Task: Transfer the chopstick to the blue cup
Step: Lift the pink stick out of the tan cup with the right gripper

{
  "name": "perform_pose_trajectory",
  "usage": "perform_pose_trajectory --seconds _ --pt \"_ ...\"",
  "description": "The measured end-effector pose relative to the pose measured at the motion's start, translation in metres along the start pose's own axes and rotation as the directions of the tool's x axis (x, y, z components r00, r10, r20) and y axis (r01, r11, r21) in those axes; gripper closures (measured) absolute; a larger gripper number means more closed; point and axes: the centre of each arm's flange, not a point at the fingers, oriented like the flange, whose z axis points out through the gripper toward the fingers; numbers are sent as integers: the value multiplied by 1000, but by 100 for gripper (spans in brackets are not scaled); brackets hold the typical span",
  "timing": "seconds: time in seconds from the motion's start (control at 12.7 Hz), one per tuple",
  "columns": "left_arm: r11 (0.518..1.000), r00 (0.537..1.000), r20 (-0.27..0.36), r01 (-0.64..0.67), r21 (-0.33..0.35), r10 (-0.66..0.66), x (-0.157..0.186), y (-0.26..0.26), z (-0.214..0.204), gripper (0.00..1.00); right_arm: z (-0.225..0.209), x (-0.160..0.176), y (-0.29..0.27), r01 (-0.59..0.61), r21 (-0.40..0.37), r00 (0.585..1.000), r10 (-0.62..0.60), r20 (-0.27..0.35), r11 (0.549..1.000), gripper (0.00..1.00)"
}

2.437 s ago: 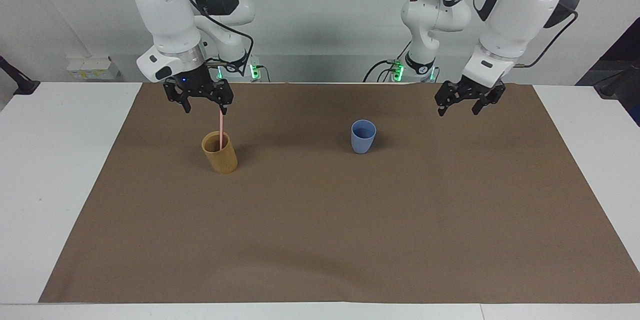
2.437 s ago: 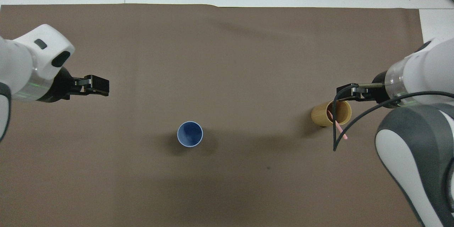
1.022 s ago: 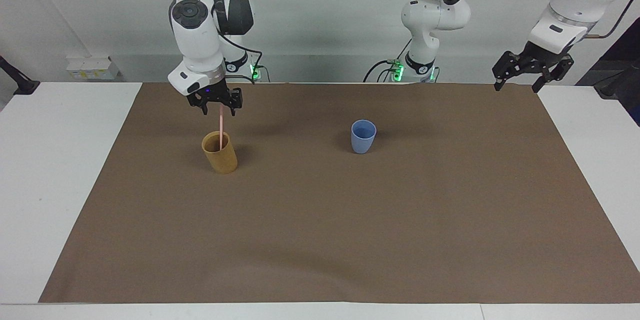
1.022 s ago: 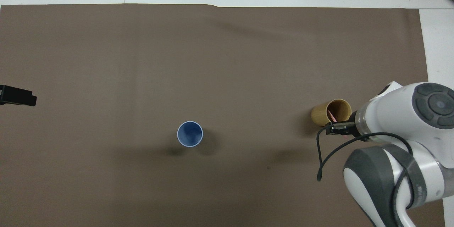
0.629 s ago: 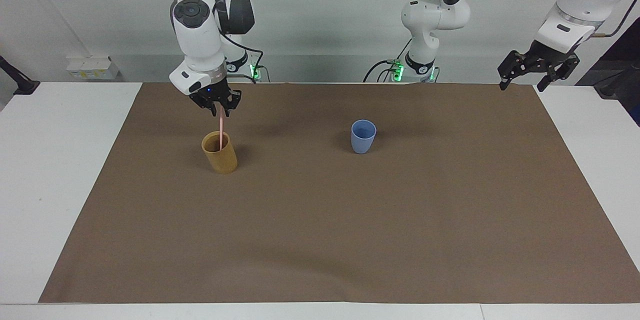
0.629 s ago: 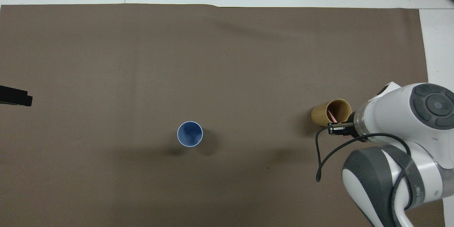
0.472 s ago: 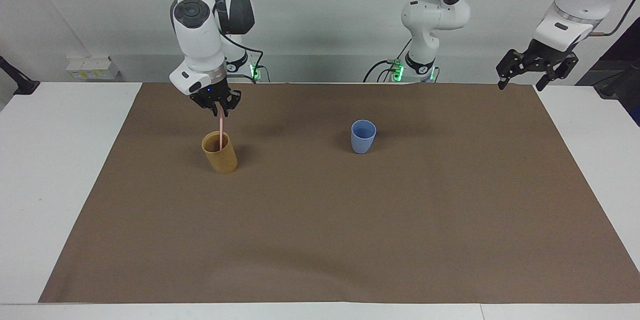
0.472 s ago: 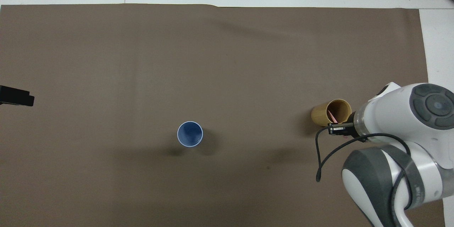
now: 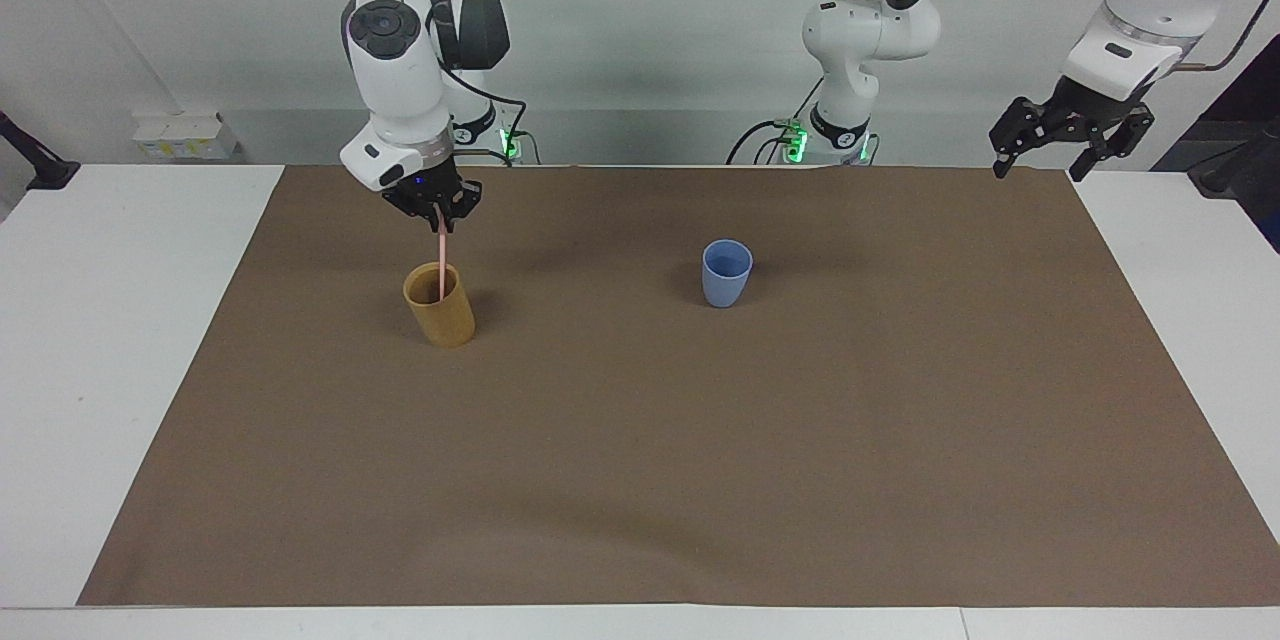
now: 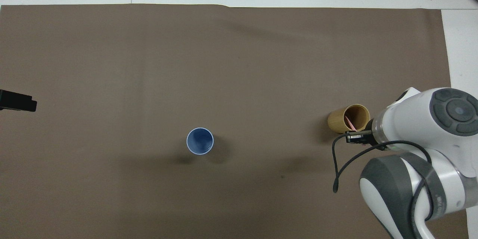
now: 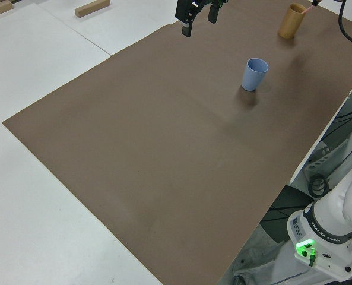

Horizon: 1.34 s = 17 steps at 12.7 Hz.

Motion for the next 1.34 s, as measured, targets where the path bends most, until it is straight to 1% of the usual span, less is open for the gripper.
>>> perform_pose_trajectory --seconds 0.08,0.24,0.39,0.63,0.86,1.02,1.1,1.34 --pt "1000 1000 0 0 0 0 0 0 0 0 1 -1 0 0 -2 1000 0 9 1000 89" --pt "1000 1000 0 0 0 0 0 0 0 0 0 -1 0 0 -3 1000 0 13 1000 91" --pt "1000 1000 0 0 0 0 0 0 0 0 -6 1 1 -1 0 1000 1 -2 1000 91" --pt "1000 1000 0 0 0 0 0 0 0 0 -35 5 4 -10 4 1000 10 -26 1000 91" --pt "1000 1000 0 0 0 0 0 0 0 0 -73 5 10 -24 10 999 24 -24 1000 91" --pt "1000 1000 0 0 0 0 0 0 0 0 -95 2 18 -40 21 999 41 -10 999 91" --pt "1000 1000 0 0 0 0 0 0 0 0 -103 1 23 -53 33 999 53 -5 998 91" --pt "1000 1000 0 0 0 0 0 0 0 0 -111 3 36 -93 107 996 93 12 990 91"
